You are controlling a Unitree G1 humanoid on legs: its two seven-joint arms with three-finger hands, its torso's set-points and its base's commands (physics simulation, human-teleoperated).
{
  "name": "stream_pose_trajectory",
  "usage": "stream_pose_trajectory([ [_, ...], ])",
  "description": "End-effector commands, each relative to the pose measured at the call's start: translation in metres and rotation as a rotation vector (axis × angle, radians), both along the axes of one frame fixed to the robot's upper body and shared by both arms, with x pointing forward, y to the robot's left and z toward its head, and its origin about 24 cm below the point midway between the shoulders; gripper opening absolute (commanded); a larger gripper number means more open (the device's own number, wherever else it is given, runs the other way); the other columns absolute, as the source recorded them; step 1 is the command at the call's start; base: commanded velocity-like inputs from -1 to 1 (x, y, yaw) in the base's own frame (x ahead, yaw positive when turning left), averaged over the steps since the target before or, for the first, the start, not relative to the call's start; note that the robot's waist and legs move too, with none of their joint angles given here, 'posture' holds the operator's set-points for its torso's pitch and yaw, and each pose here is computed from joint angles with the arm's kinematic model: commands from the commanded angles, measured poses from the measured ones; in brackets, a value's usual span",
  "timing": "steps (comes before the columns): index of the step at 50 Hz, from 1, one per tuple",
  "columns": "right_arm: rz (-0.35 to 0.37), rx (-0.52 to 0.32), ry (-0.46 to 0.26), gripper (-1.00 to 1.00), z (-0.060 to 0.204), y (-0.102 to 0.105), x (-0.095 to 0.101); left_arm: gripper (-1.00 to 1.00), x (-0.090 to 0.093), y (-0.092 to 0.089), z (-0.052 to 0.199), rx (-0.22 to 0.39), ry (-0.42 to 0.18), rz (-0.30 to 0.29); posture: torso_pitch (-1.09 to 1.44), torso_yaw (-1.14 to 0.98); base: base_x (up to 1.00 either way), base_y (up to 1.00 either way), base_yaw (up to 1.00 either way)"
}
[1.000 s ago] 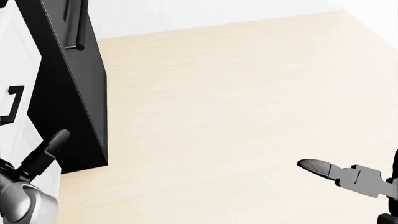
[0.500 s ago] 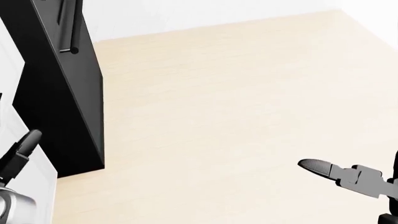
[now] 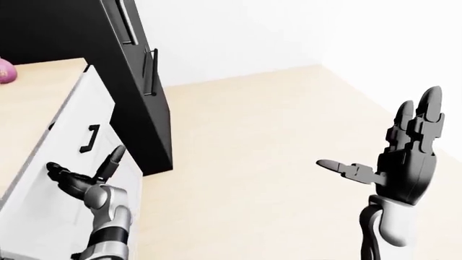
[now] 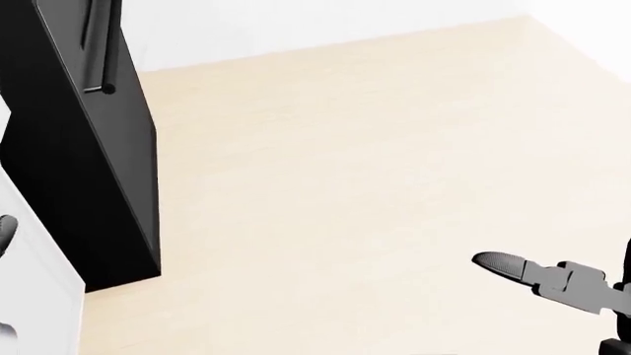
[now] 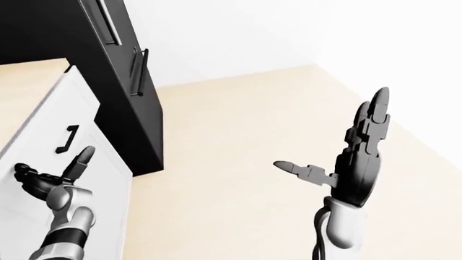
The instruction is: Close the right drawer.
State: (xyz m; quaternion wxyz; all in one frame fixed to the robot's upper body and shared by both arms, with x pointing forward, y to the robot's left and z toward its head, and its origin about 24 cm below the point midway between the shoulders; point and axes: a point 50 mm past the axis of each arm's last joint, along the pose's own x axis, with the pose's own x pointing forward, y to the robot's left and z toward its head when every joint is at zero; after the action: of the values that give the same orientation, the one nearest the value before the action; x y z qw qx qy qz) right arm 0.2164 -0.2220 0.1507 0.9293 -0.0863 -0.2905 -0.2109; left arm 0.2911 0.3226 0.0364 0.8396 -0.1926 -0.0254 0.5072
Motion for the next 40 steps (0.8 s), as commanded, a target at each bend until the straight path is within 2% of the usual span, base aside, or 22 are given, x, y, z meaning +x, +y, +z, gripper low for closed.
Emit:
stream_pose_trajectory([
  [1,0.006,-0.025,-0.076,1.0,0.014,0.002,-0.004,1.0,-0.007,0.019,0.015,-0.005,-0.074,0.123,0.0,0.0,0.0,0.0,0.0],
  [29,0.006,-0.026,-0.073,1.0,0.014,0.003,-0.003,1.0,-0.042,0.068,0.007,-0.046,-0.07,0.309,0.0,0.0,0.0,0.0,0.0],
  [40,0.007,-0.028,-0.073,1.0,0.013,0.003,-0.003,1.0,-0.053,0.076,0.002,-0.053,-0.056,0.358,0.0,0.0,0.0,0.0,0.0],
])
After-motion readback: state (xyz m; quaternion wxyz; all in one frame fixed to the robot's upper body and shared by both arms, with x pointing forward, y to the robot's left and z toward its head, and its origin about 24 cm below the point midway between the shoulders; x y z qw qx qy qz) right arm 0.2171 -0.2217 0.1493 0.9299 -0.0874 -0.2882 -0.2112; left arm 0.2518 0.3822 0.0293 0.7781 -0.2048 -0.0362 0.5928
